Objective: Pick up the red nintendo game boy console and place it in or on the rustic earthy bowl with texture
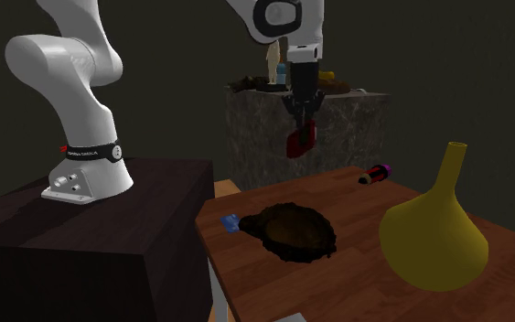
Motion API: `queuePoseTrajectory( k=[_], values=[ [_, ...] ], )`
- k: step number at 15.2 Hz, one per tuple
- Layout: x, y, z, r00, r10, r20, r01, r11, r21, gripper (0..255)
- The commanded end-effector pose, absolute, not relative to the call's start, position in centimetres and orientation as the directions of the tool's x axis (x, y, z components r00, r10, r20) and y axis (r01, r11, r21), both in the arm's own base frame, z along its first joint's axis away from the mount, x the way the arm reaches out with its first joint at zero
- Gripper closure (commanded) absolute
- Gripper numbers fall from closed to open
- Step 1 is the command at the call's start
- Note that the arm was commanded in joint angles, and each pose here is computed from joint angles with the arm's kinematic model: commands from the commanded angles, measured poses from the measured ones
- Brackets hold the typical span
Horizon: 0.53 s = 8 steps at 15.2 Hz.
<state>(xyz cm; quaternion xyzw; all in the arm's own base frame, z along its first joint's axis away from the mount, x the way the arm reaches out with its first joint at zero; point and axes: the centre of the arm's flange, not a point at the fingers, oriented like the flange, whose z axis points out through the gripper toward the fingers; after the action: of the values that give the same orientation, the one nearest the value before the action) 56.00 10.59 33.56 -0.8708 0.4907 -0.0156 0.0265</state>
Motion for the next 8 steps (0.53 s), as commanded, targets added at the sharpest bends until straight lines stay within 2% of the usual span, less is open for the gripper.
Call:
queuePoseTrajectory(
  k=[1,8],
  values=[
    [55.0,8.1,34.0,0.519,-0.855,0.001,-0.853,-0.518,-0.062,255],
    [52.1,-0.6,35.4,0.519,-0.855,0.001,-0.853,-0.518,-0.062,255]
  ],
)
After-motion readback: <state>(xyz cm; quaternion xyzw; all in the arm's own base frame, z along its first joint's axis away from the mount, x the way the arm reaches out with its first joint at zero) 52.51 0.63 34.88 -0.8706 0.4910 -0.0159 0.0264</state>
